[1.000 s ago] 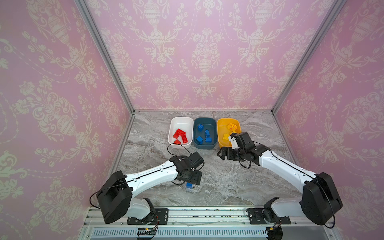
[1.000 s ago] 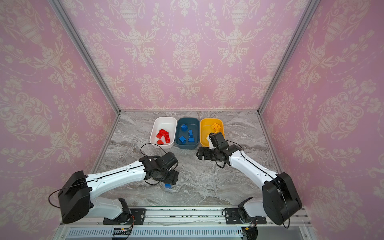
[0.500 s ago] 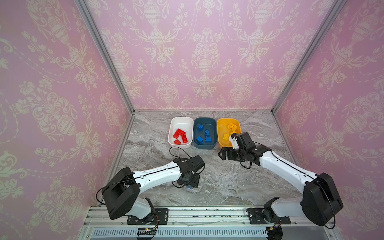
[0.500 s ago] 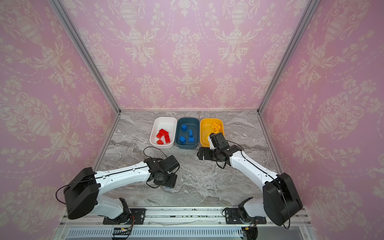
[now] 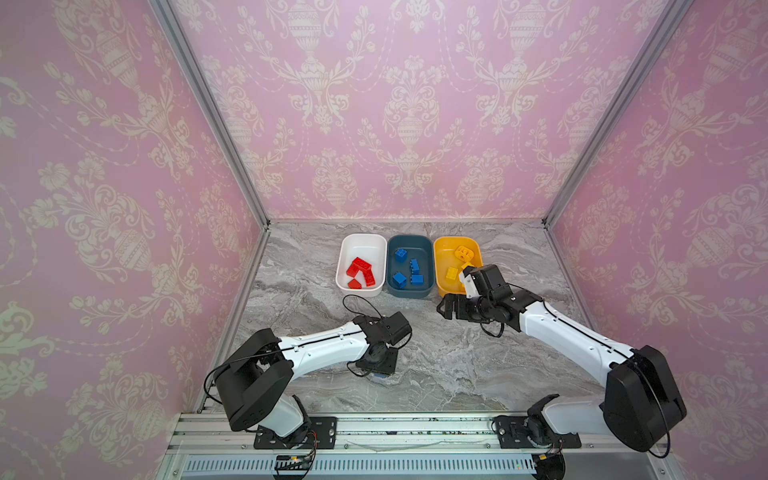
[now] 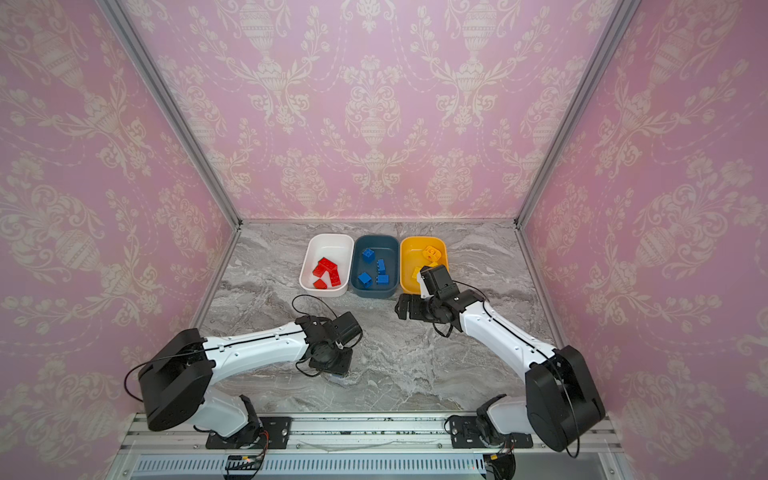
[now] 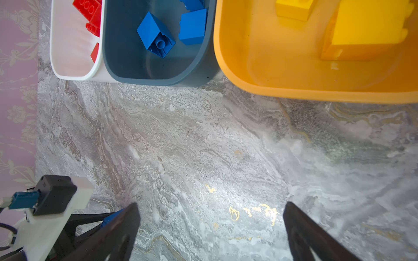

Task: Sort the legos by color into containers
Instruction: 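Lift the blue brick with the left gripper and carry it over the teal tub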

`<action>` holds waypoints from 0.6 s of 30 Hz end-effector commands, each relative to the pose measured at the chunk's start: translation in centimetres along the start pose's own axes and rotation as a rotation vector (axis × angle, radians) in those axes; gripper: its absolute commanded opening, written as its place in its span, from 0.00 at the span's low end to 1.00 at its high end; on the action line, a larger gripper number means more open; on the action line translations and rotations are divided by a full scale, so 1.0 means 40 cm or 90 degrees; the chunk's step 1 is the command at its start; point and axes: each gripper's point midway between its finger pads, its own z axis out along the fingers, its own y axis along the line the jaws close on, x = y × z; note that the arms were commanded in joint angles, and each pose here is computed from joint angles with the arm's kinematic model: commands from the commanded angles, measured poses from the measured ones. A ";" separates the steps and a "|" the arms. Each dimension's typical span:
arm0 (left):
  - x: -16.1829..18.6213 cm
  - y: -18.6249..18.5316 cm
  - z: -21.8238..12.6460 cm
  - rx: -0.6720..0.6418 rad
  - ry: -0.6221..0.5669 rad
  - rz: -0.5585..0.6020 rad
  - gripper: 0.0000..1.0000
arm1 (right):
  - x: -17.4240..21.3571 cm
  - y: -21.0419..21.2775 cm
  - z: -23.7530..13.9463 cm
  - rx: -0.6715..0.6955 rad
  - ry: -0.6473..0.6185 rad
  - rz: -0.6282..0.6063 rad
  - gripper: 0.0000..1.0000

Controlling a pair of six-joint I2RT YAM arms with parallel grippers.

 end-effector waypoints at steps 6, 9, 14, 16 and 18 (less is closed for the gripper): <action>-0.036 -0.001 -0.054 -0.015 -0.031 0.014 0.27 | 0.003 -0.009 -0.014 -0.004 -0.009 0.012 1.00; -0.095 0.005 -0.097 -0.014 -0.074 0.020 0.28 | 0.004 -0.011 -0.016 -0.006 -0.013 0.013 1.00; -0.267 0.024 -0.179 -0.018 -0.186 0.038 0.28 | 0.009 -0.012 -0.011 -0.010 -0.012 0.019 1.00; -0.349 0.022 -0.214 -0.015 -0.232 0.050 0.28 | 0.006 -0.009 -0.011 -0.013 -0.013 0.021 1.00; -0.423 0.014 -0.240 -0.017 -0.268 0.070 0.28 | 0.001 -0.004 -0.014 -0.017 -0.016 0.021 1.00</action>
